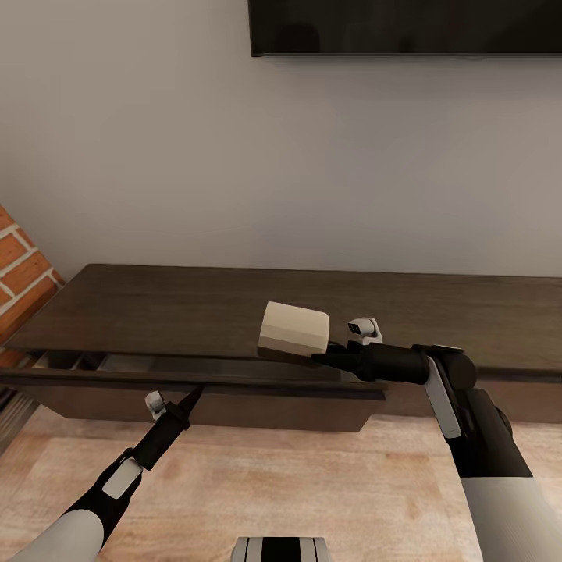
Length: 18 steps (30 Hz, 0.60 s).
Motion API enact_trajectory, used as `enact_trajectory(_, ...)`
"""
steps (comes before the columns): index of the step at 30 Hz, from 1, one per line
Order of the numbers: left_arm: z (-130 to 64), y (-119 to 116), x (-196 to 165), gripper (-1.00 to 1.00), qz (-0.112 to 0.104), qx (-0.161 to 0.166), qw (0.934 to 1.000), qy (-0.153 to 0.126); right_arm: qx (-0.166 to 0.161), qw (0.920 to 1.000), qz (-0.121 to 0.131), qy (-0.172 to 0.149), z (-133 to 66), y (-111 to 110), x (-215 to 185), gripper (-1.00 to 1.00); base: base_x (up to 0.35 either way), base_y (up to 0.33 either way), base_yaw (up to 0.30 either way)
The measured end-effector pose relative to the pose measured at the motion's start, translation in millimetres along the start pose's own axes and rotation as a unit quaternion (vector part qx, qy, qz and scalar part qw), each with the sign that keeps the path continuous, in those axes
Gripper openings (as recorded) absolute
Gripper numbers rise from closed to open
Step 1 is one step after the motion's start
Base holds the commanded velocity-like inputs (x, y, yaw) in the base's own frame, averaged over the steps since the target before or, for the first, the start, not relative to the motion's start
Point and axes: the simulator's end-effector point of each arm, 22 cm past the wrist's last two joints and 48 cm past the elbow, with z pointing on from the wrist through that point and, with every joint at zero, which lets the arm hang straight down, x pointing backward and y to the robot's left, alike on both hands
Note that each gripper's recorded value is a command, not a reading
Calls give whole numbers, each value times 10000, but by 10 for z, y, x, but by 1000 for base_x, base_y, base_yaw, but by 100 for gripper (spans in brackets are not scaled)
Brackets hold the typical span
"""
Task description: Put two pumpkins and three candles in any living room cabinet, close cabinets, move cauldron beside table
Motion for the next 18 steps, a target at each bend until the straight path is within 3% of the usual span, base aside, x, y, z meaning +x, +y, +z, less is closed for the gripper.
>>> enact_trajectory(10, -8, 5, -14, -100, -13, 1, 10000, -30, -3, 10000, 2, -1, 2, -1, 0, -100, -165, 0, 0)
enact_trajectory(18, -12, 3, -13, -100, -23, 6, 10000, -36, -7, 10000, 1, -3, 3, 4, -1, -100, -24, 0, 0)
